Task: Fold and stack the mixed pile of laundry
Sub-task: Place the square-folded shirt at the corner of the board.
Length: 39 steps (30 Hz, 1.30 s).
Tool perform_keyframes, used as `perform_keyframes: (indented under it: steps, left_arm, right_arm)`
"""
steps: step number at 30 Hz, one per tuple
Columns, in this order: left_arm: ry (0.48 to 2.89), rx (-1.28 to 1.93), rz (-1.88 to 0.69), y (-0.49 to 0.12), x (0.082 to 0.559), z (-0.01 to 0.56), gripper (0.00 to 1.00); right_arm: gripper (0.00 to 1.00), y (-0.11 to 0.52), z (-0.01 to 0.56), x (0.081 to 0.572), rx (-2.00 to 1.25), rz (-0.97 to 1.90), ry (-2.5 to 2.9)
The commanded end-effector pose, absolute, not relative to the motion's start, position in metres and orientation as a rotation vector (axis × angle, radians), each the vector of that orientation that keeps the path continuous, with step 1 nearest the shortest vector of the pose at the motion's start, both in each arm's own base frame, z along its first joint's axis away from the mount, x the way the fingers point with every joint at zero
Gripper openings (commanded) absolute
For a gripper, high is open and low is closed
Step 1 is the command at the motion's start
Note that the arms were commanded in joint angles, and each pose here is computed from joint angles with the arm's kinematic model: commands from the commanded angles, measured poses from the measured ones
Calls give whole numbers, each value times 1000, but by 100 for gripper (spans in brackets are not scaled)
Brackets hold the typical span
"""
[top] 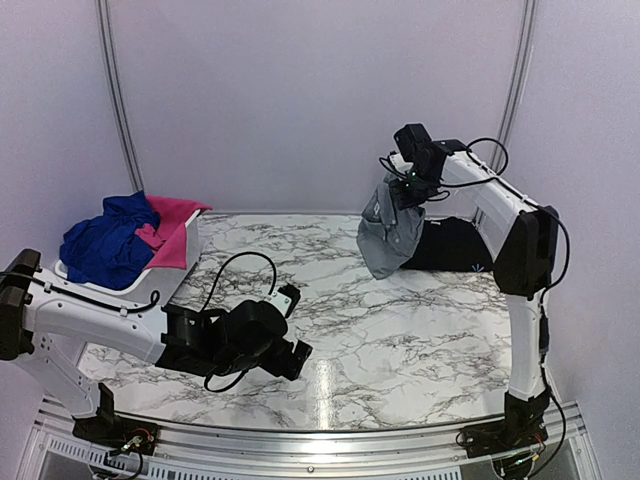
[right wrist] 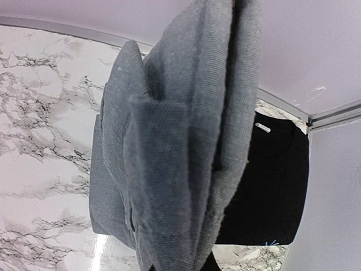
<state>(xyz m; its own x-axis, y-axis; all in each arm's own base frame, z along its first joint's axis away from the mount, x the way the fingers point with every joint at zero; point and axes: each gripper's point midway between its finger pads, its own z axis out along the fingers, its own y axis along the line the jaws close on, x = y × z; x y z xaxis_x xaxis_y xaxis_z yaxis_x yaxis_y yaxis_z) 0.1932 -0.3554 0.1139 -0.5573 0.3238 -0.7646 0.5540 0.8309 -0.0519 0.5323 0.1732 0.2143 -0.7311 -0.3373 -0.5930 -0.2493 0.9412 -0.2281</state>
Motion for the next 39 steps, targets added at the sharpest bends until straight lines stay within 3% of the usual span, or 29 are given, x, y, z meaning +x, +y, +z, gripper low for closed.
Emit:
perform_keyframes:
  steps: [1,7,21,39]
  left_arm:
    - [2212,652,-337,-345,193,112,99]
    - [2215,659,-323,-340,193,108,99]
    - [2221,667,-323,-338,196,106,99]
    - [2259,632,-296,-340,204,104,99]
  right_arm:
    - [0,159,275,535,-333,-196,2306]
    - [0,160,299,534,-293,-146,2264]
    - [0,121,284,548,-167,-70,2309]
    - [0,-31,187,607,12,-63,2395]
